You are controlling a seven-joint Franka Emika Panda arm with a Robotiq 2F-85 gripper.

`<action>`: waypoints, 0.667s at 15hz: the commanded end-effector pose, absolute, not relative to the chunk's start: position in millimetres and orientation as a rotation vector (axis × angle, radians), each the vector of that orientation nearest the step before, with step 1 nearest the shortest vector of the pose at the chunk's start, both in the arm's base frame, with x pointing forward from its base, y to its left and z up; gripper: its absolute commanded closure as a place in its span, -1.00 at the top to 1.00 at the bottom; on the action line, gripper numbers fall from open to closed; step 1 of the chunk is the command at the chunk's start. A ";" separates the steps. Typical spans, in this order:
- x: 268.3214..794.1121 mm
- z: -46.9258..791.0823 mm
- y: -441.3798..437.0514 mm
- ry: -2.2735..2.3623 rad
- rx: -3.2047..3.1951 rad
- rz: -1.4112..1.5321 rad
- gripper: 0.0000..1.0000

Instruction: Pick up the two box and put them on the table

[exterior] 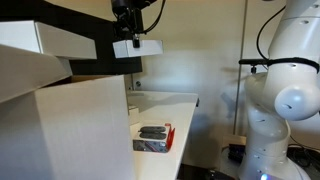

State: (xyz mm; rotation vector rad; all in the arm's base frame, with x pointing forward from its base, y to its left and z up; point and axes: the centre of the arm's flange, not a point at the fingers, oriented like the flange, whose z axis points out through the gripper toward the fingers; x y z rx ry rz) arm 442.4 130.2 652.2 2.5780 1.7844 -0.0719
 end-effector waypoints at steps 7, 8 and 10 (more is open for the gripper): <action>465.7 602.8 134.5 1.811 2.629 -0.148 0.20; 467.8 596.5 129.1 1.799 2.643 -0.153 0.20; 471.4 585.2 115.2 1.764 2.679 -0.155 0.20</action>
